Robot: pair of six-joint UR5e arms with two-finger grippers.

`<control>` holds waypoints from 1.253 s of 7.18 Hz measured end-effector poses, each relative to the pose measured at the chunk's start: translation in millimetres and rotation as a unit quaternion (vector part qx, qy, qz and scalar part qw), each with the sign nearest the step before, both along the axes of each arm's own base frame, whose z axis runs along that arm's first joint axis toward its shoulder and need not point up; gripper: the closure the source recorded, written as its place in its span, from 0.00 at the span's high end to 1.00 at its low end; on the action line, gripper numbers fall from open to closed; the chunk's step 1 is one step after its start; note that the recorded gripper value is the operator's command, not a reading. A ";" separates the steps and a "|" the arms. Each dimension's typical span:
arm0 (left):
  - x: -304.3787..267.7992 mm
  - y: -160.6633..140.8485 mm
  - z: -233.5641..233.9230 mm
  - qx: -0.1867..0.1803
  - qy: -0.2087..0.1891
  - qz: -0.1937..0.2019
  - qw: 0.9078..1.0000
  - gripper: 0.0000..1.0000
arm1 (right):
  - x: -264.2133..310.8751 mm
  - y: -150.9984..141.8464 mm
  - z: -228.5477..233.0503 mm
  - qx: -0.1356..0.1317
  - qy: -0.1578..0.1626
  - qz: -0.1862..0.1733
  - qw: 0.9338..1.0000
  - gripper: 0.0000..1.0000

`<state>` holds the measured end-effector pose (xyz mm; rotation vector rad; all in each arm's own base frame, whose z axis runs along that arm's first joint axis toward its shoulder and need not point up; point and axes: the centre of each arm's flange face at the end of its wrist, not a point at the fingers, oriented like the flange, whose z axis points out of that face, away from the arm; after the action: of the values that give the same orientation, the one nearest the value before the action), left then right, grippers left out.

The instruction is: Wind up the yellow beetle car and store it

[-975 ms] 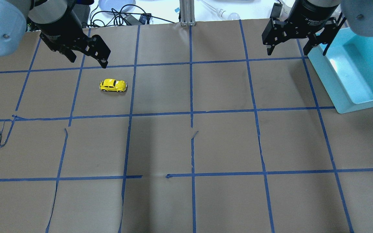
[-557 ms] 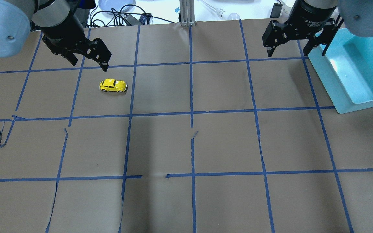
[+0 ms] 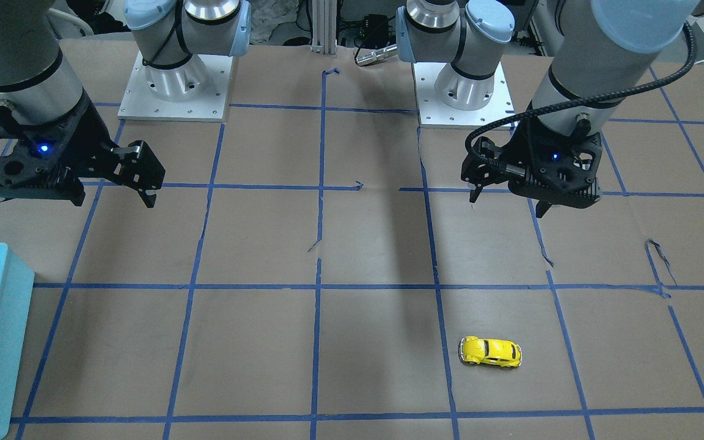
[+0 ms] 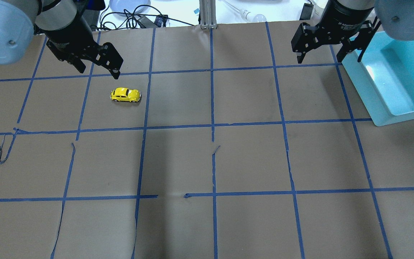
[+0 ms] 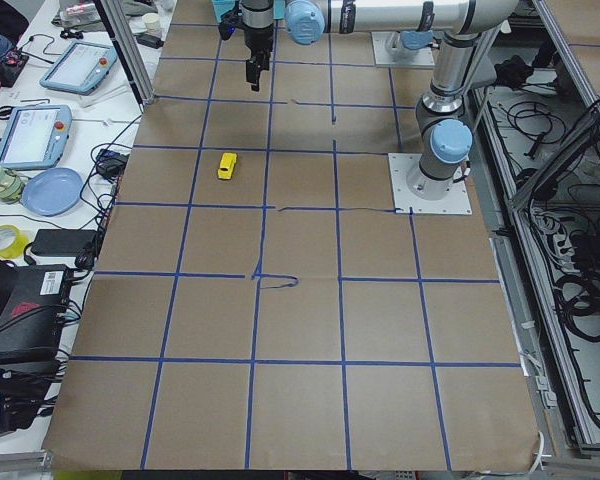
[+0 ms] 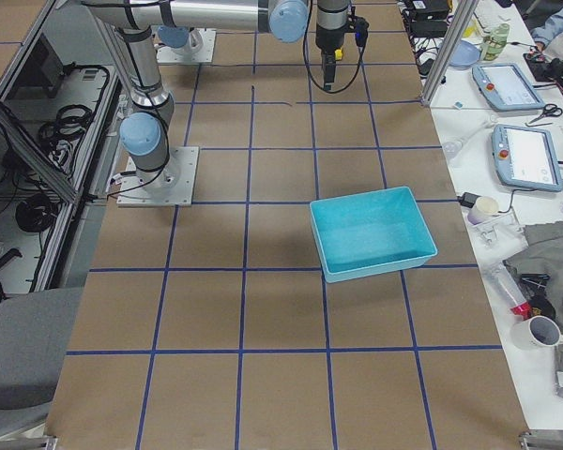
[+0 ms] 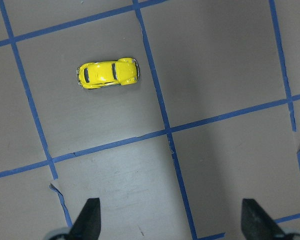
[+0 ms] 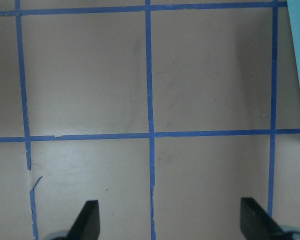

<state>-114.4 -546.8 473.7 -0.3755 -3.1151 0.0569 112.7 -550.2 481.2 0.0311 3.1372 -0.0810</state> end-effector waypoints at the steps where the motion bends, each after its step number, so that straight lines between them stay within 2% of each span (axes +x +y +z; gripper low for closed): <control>1: 0.0 0.8 0.8 0.000 0.000 0.001 1.000 1.00 | 1.1 0.2 -0.3 0.000 -0.002 -0.001 1.000 1.00; 9: 0.8 0.7 1.7 -0.001 0.001 0.011 1.000 1.00 | 1.6 -0.2 -0.4 0.001 -0.010 -0.004 1.000 1.00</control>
<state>-113.6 -546.1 475.4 -0.3413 -3.1185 0.0607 114.3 -550.4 480.8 0.0426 3.1168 -0.0775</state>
